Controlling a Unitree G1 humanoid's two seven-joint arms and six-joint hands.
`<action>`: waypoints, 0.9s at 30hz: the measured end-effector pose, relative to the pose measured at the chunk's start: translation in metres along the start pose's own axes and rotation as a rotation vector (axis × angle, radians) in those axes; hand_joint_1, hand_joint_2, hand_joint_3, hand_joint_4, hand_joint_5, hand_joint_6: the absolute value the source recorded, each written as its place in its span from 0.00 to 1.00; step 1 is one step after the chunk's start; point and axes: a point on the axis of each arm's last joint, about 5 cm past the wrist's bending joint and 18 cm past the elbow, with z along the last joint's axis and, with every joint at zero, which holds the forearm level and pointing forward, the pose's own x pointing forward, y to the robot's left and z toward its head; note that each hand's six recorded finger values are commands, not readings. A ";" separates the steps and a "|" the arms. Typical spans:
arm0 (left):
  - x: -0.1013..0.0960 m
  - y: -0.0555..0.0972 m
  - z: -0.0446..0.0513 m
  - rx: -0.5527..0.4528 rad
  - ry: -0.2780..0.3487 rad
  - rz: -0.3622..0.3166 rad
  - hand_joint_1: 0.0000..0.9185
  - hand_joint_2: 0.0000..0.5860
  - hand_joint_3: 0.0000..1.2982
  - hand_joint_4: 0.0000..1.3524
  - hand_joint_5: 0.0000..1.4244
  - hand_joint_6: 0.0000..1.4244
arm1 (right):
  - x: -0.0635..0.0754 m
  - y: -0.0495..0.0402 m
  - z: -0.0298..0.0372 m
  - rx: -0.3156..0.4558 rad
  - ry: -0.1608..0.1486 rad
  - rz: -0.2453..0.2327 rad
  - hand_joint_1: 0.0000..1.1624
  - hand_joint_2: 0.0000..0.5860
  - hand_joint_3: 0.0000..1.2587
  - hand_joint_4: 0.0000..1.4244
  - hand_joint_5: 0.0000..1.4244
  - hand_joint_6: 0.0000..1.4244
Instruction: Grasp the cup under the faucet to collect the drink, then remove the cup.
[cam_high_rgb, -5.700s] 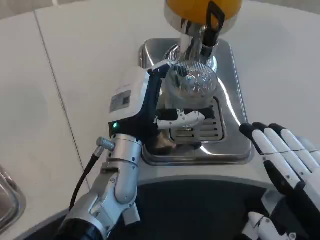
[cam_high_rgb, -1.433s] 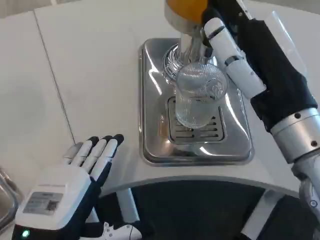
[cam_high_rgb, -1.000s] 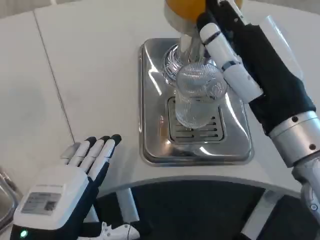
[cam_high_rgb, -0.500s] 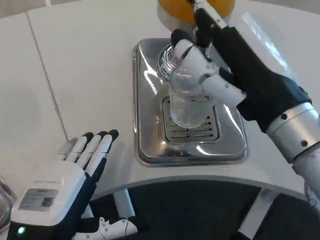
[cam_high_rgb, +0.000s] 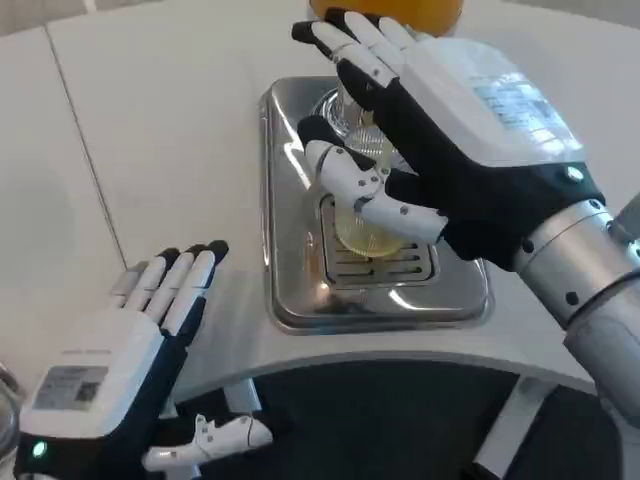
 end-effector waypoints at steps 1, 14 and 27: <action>0.002 0.000 -0.0011 0.000 0.005 0.008 0.03 0.06 0.00 0.00 0.00 0.02 | 0.000 -0.0005 0.0001 -0.003 0.002 0.001 0.00 0.91 0.07 0.00 0.01 0.01; 0.037 0.004 -0.0068 -0.033 -0.004 0.099 0.21 0.05 0.00 0.00 0.00 0.03 | -0.004 -0.0060 0.0076 -0.042 0.017 0.011 0.00 0.97 0.07 0.00 0.01 0.01; 0.065 -0.003 0.0027 -0.155 -0.119 0.138 0.23 0.02 0.00 0.00 0.01 0.03 | -0.008 -0.0086 0.0081 -0.047 0.026 0.012 0.00 0.96 0.07 0.00 0.01 0.01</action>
